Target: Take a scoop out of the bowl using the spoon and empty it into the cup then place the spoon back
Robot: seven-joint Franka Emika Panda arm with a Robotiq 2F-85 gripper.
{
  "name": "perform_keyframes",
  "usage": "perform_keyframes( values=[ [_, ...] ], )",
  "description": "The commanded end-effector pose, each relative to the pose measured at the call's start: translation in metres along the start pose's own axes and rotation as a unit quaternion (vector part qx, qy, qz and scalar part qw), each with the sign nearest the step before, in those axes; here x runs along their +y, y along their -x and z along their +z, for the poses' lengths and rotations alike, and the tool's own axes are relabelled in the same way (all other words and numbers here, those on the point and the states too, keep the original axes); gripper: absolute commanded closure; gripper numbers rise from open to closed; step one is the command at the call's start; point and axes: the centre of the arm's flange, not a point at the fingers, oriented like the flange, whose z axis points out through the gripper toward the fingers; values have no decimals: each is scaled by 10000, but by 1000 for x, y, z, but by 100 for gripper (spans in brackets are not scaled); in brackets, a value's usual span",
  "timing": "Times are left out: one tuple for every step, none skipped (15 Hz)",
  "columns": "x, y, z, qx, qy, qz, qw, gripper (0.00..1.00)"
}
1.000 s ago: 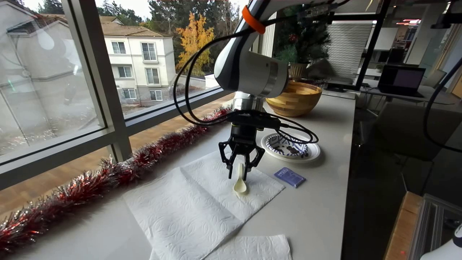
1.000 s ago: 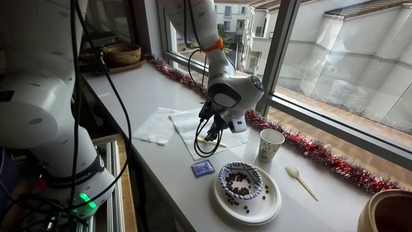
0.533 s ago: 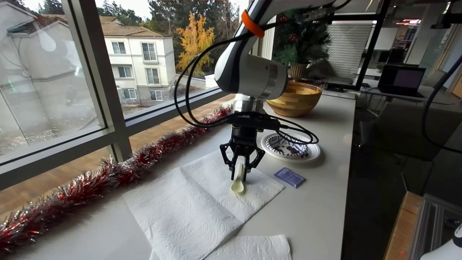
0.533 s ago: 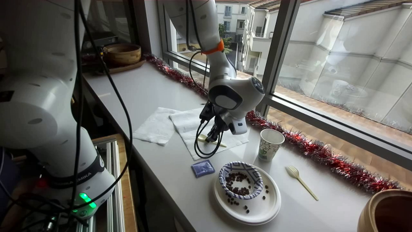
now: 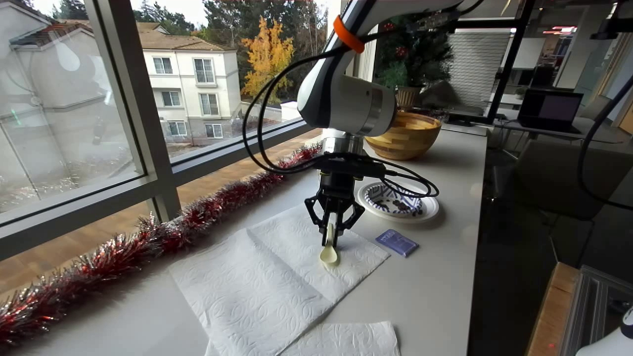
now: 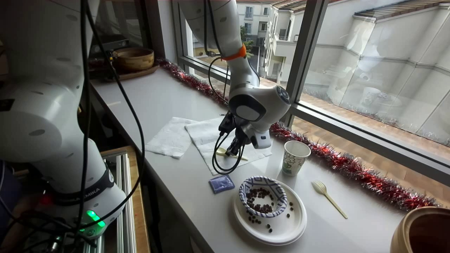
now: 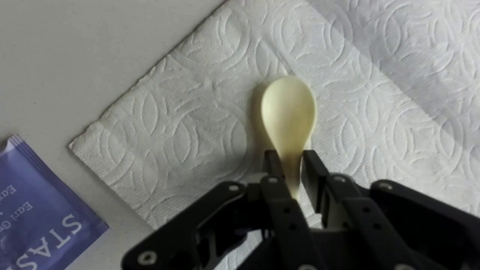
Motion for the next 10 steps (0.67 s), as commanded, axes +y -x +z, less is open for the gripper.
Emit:
perform_keyframes(
  values=[
    [-2,5,-13,144,26,19,9999,100],
    [-2,18,-24,95,-12,12,10000,97],
    [0,33,-38,98,20,9,9999,96],
    [4,45,-50,55,82,46,9999,96],
    [7,55,-61,46,136,100,9998,96],
    [13,66,-71,11,221,222,9995,96],
    [23,73,-78,-63,309,385,9988,96],
    [32,77,-84,-66,327,563,9979,96],
    [44,77,-90,-97,281,746,9968,96],
    [60,70,-97,-82,154,983,9950,96]
  ],
)
